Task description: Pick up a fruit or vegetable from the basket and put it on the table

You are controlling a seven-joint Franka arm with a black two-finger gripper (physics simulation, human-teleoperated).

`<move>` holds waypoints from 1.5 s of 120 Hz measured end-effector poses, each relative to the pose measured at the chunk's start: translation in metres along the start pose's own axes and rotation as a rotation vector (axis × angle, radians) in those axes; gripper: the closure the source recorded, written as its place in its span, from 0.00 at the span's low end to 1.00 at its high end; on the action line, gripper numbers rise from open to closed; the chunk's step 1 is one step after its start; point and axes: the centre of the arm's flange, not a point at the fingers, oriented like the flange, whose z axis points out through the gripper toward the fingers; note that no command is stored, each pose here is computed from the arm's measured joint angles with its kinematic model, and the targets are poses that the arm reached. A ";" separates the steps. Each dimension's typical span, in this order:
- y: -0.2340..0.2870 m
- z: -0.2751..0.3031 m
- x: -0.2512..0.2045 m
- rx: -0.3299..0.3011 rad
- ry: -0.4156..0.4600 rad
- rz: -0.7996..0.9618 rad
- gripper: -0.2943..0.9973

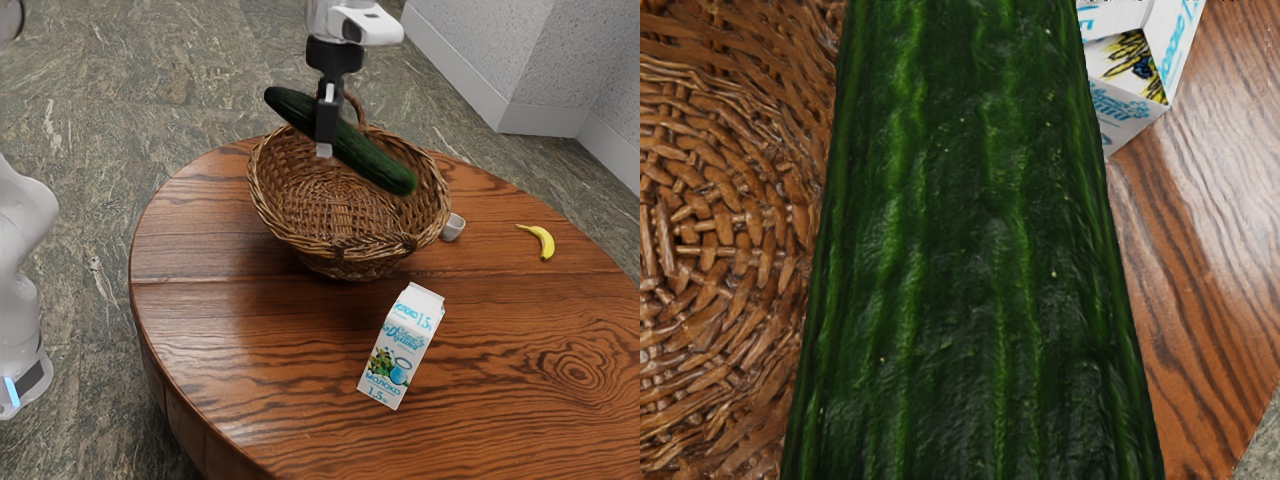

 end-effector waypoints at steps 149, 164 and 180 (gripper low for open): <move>0.066 0.094 -0.139 0.081 -0.277 -0.094 0.64; 0.051 0.106 -0.142 0.082 -0.305 -0.141 0.64; 0.039 0.114 -0.144 0.084 -0.325 -0.175 0.64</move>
